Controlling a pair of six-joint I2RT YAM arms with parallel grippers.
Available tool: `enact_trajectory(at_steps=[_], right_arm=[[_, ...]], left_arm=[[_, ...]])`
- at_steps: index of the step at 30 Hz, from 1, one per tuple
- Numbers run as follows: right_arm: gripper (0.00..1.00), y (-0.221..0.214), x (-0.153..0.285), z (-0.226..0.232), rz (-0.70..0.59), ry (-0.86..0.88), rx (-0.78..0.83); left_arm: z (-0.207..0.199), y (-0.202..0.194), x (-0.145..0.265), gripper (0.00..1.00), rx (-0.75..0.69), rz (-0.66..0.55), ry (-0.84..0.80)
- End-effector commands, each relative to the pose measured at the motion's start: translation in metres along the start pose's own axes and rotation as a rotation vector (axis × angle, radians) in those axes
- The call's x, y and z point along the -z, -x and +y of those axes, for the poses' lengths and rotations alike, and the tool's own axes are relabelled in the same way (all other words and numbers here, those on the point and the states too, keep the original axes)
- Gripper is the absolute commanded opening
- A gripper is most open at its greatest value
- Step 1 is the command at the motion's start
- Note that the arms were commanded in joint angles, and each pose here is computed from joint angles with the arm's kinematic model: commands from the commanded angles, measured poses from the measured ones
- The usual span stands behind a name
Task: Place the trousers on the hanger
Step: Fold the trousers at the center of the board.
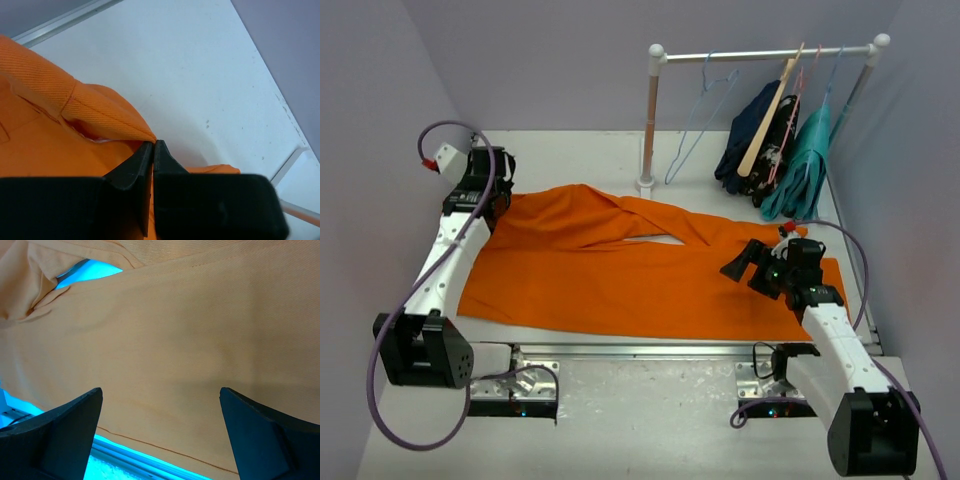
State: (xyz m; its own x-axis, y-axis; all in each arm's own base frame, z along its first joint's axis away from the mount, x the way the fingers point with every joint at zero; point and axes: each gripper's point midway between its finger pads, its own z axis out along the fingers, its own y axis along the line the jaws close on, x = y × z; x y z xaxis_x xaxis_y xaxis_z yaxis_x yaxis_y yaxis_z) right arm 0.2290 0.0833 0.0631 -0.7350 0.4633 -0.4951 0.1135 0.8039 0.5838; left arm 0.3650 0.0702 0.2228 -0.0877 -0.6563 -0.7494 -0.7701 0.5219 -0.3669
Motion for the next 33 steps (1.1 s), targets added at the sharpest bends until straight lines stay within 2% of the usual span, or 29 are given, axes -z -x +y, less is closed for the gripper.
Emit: enact_trajectory(at_steps=[1,4,7,8,11,12,14,21,24,31,33], right_arm=[[0.99,0.029,0.0,0.025,-0.059,0.084,0.063],[0.97,0.026,-0.006,0.036,-0.032,0.122,0.101],[0.89,0.023,-0.03,0.043,0.016,0.018,0.268],[0.84,0.025,-0.036,0.041,0.017,-0.043,0.342],[0.62,0.03,-0.06,0.071,0.049,-0.068,0.555],[0.58,0.034,-0.072,0.072,0.047,-0.128,0.616],[0.57,0.038,-0.088,0.072,0.035,-0.207,0.703],[0.55,0.056,-0.155,0.077,0.06,-0.287,0.911],[0.56,0.064,-0.168,0.07,0.063,-0.352,0.967],[0.56,0.061,-0.187,0.075,0.058,-0.371,1.058],[0.52,0.063,-0.188,0.071,0.05,-0.408,1.075]], left_arm=[[0.02,-0.006,0.011,0.0,0.097,-0.044,-0.047],[0.04,-0.016,0.021,0.0,0.115,-0.044,-0.066],[0.061,-0.02,0.037,0.0,0.139,-0.057,-0.081],[0.068,-0.021,0.042,0.0,0.142,-0.059,-0.083],[0.073,-0.025,0.046,0.0,0.125,-0.057,-0.099],[0.075,-0.028,0.045,0.0,0.108,-0.05,-0.097],[0.078,-0.035,0.042,0.0,0.076,-0.031,-0.083],[0.082,-0.052,0.04,0.0,0.035,0.014,-0.115],[0.08,-0.052,0.042,0.0,0.018,0.016,-0.133],[0.083,-0.054,0.041,0.0,-0.006,0.012,-0.138],[0.084,-0.054,0.041,0.0,-0.01,0.008,-0.134]])
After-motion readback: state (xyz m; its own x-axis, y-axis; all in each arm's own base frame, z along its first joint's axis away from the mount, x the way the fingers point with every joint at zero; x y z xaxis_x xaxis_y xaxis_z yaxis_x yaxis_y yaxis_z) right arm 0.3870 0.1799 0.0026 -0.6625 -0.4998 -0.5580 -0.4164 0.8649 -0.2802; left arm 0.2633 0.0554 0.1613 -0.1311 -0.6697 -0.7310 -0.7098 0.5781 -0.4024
